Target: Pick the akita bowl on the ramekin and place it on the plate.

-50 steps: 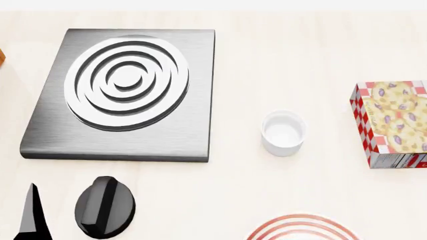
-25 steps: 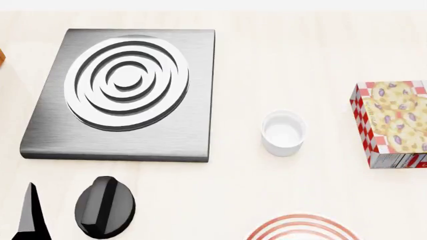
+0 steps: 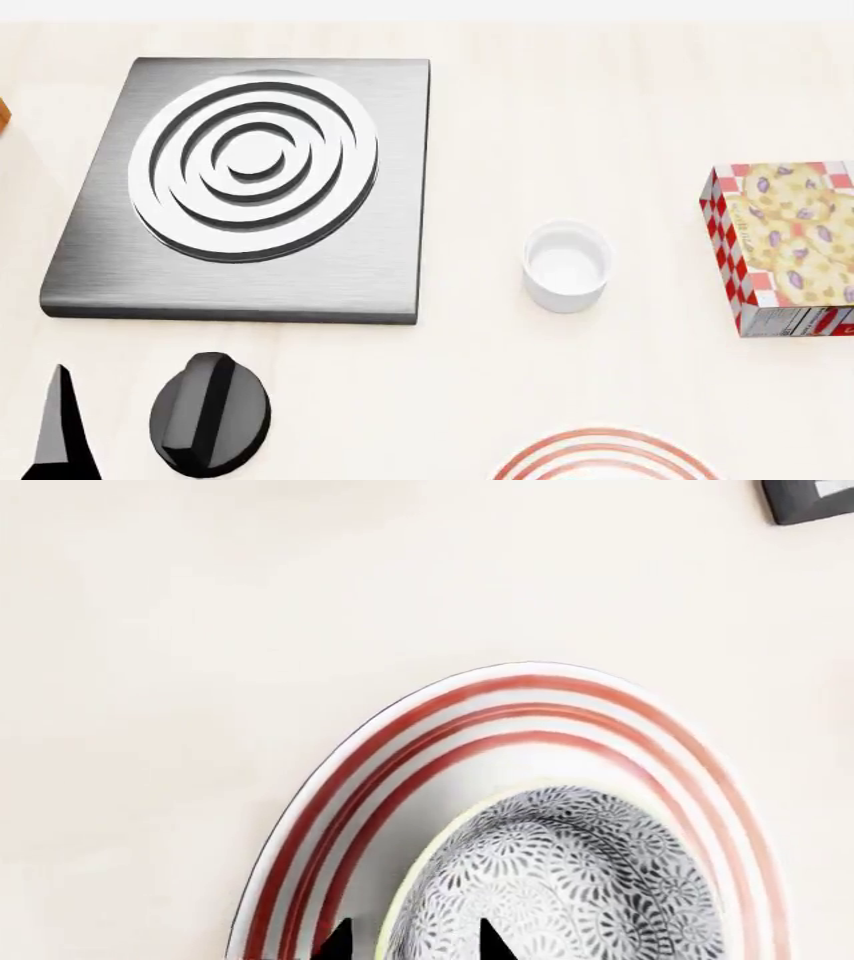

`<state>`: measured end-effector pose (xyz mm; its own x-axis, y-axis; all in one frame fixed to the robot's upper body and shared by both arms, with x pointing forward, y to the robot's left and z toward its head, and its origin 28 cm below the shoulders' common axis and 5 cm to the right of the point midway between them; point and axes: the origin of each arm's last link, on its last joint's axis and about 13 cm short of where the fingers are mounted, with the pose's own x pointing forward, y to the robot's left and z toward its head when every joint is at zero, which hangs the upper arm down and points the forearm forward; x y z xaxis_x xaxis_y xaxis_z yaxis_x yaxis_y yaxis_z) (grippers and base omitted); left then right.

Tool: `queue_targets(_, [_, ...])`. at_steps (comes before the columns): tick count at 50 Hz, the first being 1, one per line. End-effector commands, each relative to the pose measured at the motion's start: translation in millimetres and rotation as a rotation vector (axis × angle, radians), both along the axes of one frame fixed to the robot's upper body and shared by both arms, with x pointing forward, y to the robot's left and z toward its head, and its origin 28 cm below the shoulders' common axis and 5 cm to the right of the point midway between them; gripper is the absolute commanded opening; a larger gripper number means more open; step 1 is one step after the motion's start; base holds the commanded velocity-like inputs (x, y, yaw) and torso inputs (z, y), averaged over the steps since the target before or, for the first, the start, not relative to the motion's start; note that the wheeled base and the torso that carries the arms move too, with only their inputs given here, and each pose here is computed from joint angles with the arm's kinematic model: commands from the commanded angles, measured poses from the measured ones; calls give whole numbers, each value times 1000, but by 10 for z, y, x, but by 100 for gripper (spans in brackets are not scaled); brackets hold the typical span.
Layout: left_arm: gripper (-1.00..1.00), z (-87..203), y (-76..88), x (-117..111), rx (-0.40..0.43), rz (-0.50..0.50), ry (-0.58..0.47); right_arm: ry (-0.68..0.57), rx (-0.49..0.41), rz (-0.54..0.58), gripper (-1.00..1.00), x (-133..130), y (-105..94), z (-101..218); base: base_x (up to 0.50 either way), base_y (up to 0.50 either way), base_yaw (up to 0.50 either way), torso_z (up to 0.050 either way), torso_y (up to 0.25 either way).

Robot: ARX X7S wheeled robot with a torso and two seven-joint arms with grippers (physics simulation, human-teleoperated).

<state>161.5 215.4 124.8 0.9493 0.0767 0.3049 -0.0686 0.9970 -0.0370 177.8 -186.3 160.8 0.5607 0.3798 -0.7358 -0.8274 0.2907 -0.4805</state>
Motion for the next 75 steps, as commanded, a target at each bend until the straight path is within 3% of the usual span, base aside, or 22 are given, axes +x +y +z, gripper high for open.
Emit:
queue_targets(1, [100,1,1,-3,2,1,-2,-32,0,-19,100,29,-2,-39,0,0,0,0,0])
queue_targets(18, [100,-4,-2,-5,1,-1,-1,-44,12,-21,100,21,4,-67,0,0,0,0,0])
queue_targets(44, [100,18,9,-11,-6,0,-3,-191,46,31,100,-124,116,398,0,0,0,0,0])
queue_targets(61, [100,16,11,-15,-5,2,-2,-493,312,3,100,-27,176,521,0,0,0,0,0])
queue_targets(75, [100,15,23,-2,-10,5,6,-703,526,-145,100,135,188,428,0,0,0,0,0])
